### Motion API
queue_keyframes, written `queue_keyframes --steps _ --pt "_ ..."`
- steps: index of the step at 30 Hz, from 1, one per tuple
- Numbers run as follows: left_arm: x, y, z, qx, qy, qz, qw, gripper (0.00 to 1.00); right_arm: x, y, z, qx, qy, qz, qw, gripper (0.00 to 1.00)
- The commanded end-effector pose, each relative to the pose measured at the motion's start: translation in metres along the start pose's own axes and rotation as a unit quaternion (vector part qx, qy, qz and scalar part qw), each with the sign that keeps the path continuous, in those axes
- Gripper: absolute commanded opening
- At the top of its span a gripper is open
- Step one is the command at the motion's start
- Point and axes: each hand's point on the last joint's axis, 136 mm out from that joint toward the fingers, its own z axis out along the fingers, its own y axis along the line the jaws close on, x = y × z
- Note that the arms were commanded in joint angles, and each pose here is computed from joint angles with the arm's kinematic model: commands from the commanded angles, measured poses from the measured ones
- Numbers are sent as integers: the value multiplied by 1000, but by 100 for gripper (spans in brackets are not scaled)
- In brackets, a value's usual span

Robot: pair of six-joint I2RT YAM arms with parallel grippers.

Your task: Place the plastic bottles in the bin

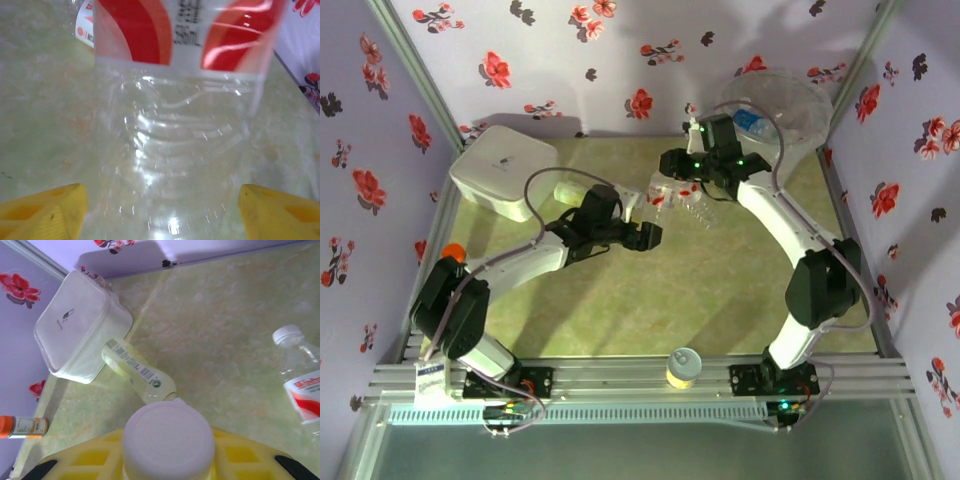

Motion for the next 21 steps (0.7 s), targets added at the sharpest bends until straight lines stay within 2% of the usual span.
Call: queue_keyframes --steps 1,3,6,10,14,17,21 --pt "-20 -15 -21 17 -38 10 999 93 -50 11 -44 11 -86 -42 995 21" --pt "-21 -16 -29 15 -45 11 999 100 -74 17 -67 18 -127 -66 990 22" --pt "-21 -13 -41 4 -56 10 998 100 -115 27 -115 45 -214 -113 969 22" --pt "-18 -4 -51 -7 -66 -1 998 100 -169 30 -194 102 -342 -142 923 21" --pt "-13 2 -49 -10 -66 -16 998 100 -208 11 -260 140 -449 -124 874 20" --pt "-11 3 -46 -10 -63 -23 998 100 -226 -14 -291 179 -493 -109 844 20" --pt "-9 4 -46 -10 -61 -24 998 100 -233 -47 -301 260 -499 -117 818 20"
